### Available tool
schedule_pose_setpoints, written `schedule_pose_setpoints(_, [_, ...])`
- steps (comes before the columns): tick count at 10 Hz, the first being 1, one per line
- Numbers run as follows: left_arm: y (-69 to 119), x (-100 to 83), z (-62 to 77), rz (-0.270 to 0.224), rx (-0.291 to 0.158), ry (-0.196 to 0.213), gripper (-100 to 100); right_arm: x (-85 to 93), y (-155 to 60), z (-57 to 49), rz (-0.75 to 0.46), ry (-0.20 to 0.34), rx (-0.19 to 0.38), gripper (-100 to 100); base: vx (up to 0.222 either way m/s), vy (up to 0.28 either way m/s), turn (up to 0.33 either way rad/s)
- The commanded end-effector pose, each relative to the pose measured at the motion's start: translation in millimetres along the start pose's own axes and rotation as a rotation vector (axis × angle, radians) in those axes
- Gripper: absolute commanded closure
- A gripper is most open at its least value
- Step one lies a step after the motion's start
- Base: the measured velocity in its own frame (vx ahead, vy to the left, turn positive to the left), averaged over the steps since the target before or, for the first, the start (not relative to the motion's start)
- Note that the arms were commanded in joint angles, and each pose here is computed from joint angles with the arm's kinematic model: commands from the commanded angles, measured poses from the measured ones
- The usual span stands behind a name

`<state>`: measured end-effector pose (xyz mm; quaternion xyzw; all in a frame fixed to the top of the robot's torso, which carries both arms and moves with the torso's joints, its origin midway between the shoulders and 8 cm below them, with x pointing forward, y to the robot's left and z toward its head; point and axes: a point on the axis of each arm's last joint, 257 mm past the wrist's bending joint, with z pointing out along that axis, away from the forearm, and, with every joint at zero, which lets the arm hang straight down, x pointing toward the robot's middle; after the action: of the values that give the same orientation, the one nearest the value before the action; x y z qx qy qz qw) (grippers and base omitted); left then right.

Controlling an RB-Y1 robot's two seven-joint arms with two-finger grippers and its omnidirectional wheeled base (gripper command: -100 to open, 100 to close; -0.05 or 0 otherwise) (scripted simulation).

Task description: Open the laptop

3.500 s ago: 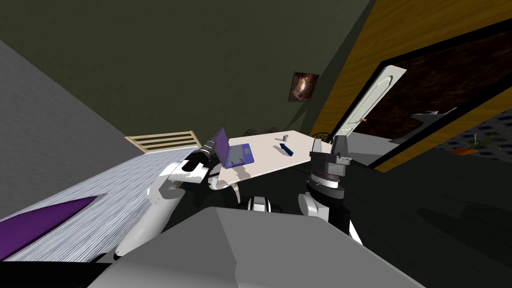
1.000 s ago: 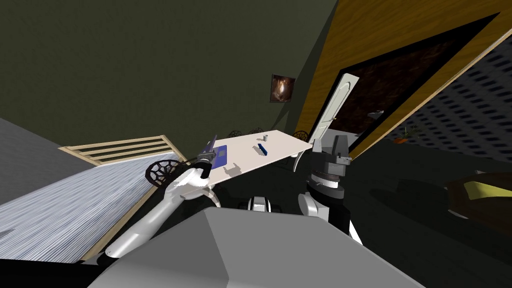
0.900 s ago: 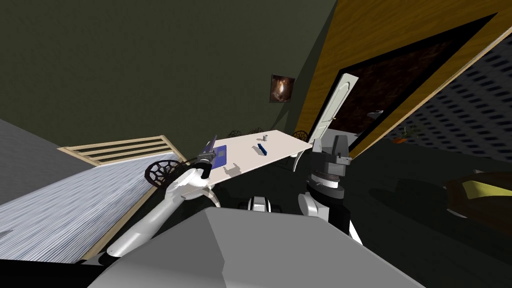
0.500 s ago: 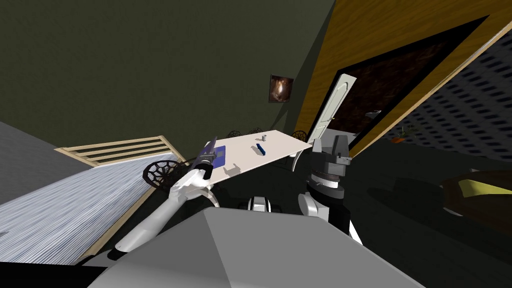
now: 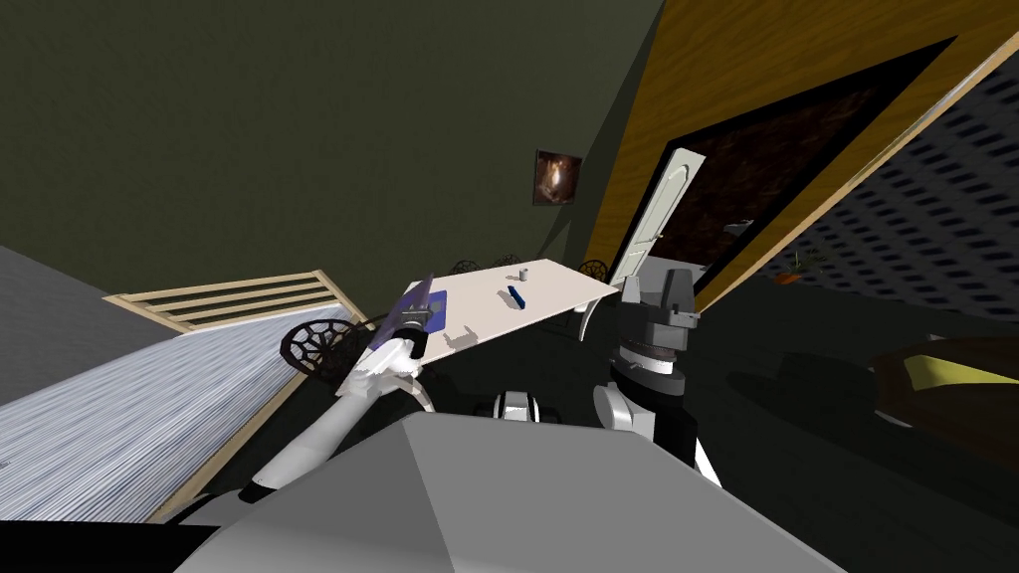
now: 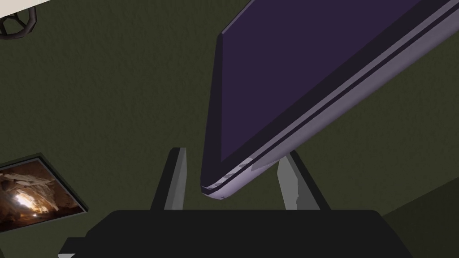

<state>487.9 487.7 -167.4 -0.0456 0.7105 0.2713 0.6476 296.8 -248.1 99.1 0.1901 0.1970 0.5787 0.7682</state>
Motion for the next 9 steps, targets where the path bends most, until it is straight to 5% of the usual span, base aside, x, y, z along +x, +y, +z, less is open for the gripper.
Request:
schedule_pose_setpoints(1, [10.3, -7.7, 7.1, 0.001, -0.001, 0.000, -100, 0.0, 0, 0.0, 0.000, 0.000, 0.000, 0, -0.011, -0.034, 0.001])
schedule_pose_setpoints(9, [48.3, -45.2, 32.5, 0.005, -0.002, -0.002, -100, 0.0, 0, 0.0, 0.000, 0.000, 0.000, 0, -0.016, -0.043, 0.000])
